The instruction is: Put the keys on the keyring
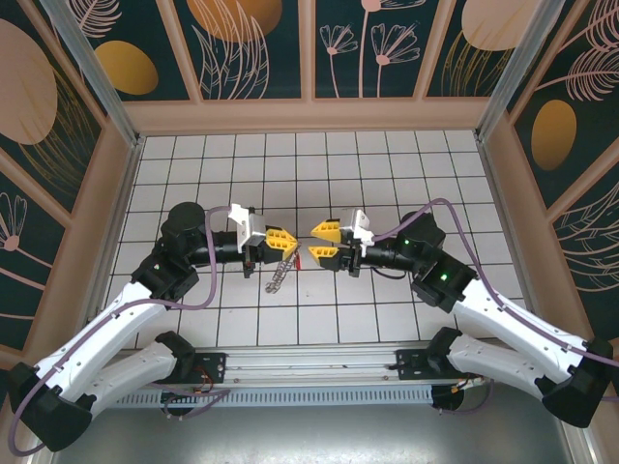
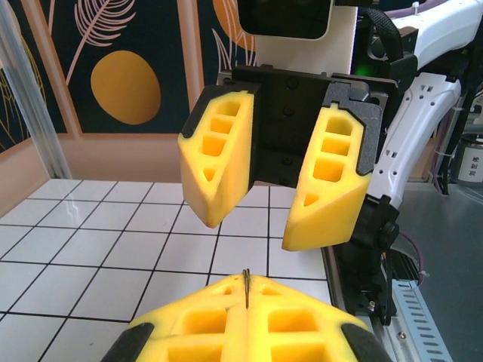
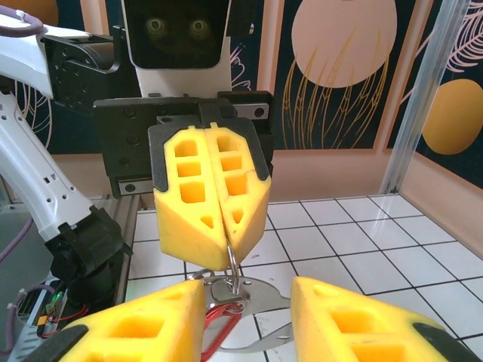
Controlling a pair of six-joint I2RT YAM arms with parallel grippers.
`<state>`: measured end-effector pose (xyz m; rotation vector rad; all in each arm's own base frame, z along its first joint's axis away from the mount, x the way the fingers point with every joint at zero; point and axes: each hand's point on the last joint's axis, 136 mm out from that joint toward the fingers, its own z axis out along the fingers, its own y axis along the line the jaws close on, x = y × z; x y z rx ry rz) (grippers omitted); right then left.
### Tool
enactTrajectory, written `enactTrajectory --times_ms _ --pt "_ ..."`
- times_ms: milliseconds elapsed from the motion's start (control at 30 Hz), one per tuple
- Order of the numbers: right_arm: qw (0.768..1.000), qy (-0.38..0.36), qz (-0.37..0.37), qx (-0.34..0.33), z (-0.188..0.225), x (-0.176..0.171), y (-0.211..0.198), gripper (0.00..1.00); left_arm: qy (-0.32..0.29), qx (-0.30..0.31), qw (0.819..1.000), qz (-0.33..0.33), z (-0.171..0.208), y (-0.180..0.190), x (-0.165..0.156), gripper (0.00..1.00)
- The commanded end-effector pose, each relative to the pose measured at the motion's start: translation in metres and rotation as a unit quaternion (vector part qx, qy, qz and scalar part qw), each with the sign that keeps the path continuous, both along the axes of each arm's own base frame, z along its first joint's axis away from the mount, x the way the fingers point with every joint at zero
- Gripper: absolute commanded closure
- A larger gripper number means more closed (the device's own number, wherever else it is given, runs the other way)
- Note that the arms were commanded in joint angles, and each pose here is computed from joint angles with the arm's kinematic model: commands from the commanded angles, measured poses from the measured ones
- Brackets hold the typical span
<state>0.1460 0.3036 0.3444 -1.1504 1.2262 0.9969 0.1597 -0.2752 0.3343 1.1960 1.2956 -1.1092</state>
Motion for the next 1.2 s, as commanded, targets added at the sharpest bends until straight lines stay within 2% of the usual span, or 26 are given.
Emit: enactTrajectory --times_ms 0,367,533,767,967,1067,1167 --pt "1.000 -0.016 0.006 0.006 0.000 0.000 0.005 0.65 -0.012 -0.017 1.000 -0.019 0.009 -0.001 -0.007 1.00" --pt "0.999 -0.008 0.034 0.000 -0.004 -0.003 0.018 0.70 -0.012 -0.021 0.999 -0.025 0.011 -0.001 -0.010 1.00" --pt "0.999 -0.014 0.034 0.001 -0.003 -0.002 0.020 0.84 -0.009 -0.018 0.999 -0.026 0.008 -0.002 -0.009 1.00" --pt "0.999 -0.020 0.038 0.001 -0.001 -0.004 0.021 1.00 -0.002 -0.005 1.000 -0.017 0.000 -0.002 -0.005 1.00" --pt "0.999 -0.023 0.027 -0.012 -0.001 -0.001 0.019 1.00 0.004 0.032 0.999 0.005 -0.011 -0.001 0.003 1.00" --pt "0.999 -0.017 0.013 -0.042 -0.007 0.006 0.020 1.00 0.009 0.057 0.998 0.016 -0.020 0.000 0.008 0.89" --pt "0.997 -0.012 0.002 -0.073 -0.014 0.012 0.021 1.00 0.010 0.080 0.996 0.029 -0.027 0.001 0.014 0.87"
